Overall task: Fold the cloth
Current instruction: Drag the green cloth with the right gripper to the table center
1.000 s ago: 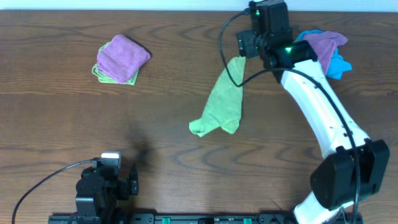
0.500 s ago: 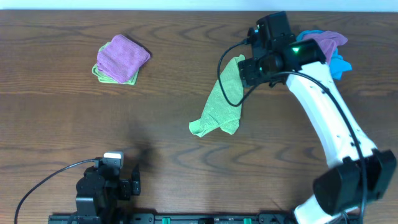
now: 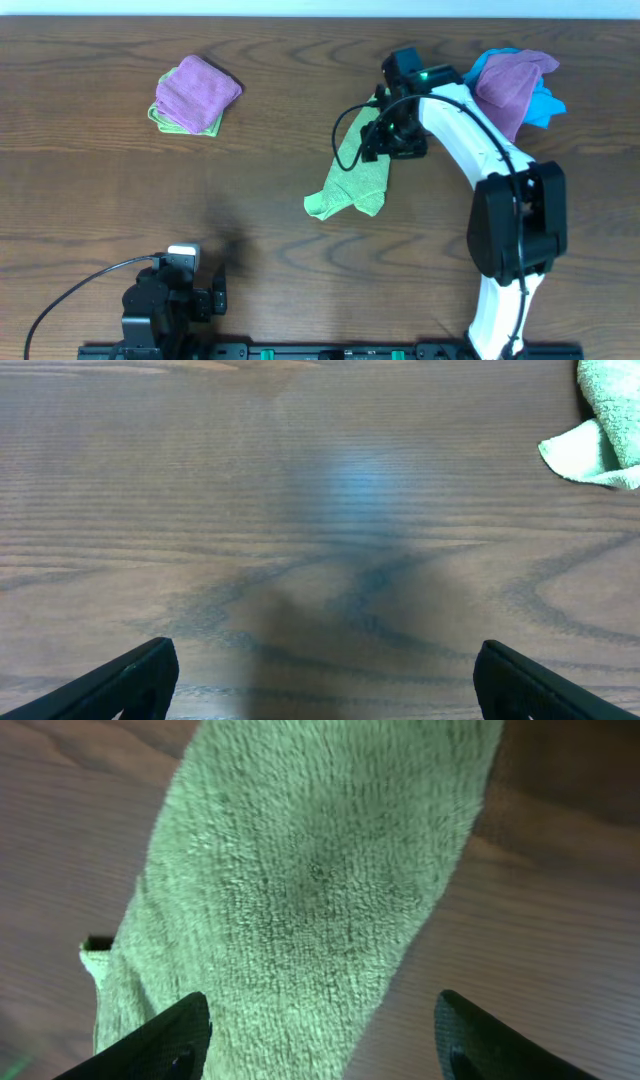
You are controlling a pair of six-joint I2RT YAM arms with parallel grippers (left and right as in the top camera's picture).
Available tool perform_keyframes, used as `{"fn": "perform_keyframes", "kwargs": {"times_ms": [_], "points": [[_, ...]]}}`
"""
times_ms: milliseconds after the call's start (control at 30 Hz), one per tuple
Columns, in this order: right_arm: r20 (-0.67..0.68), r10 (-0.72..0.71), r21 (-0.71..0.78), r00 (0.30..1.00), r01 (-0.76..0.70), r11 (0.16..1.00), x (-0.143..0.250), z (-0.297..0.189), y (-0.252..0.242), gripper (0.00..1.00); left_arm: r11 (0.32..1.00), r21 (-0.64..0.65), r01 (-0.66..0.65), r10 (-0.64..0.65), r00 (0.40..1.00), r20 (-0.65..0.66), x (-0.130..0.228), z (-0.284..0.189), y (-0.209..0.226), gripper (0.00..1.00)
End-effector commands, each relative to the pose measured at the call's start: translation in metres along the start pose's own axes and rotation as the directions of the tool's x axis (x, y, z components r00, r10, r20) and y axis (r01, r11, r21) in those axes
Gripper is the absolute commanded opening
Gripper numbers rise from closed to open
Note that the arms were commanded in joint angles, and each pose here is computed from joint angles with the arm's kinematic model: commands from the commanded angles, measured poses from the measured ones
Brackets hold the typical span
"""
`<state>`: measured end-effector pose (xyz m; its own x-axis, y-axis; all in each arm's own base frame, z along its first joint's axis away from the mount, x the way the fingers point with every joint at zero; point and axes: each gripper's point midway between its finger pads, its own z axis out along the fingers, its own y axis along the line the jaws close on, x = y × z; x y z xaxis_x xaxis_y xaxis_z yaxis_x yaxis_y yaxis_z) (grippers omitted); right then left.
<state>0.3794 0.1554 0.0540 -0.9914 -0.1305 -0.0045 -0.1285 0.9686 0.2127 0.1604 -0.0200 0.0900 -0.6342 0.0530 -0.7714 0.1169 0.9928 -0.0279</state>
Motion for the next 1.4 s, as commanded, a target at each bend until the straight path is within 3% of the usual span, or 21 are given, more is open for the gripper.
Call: {"fn": "perform_keyframes", "kwargs": {"times_ms": [0,567,833,1200,1300,1367], "points": [[-0.036,0.054,-0.019,0.998,-0.055,0.998,0.004,0.009,-0.001,0.73,1.000,0.010,-0.022,0.022,1.000,-0.007,0.004,0.003,-0.002,0.95],[-0.074,0.087,-0.009,0.994,-0.088,0.996,0.009,0.027,-0.011,0.69,1.000,0.010,-0.022,0.022,1.000,-0.007,0.004,0.003,-0.002,0.96],[-0.065,0.101,-0.014,0.993,-0.102,0.995,0.007,0.028,-0.017,0.59,1.000,0.010,-0.022,0.022,1.000,-0.007,0.004,0.003,-0.002,0.95],[-0.074,0.101,-0.057,0.992,-0.105,0.993,0.012,0.040,-0.013,0.58,1.000,0.010,-0.023,0.023,1.000,-0.007,0.004,0.003,-0.002,0.95],[-0.081,0.101,-0.072,0.992,-0.106,0.992,0.015,0.045,-0.012,0.48,1.000,0.010,-0.023,0.023,1.000,-0.007,0.004,0.003,-0.002,0.95],[-0.078,0.098,-0.067,0.992,-0.104,0.992,0.015,0.045,-0.013,0.27,1.000,0.010,-0.023,0.023,1.000,-0.007,0.004,0.003,-0.002,0.95]]}}
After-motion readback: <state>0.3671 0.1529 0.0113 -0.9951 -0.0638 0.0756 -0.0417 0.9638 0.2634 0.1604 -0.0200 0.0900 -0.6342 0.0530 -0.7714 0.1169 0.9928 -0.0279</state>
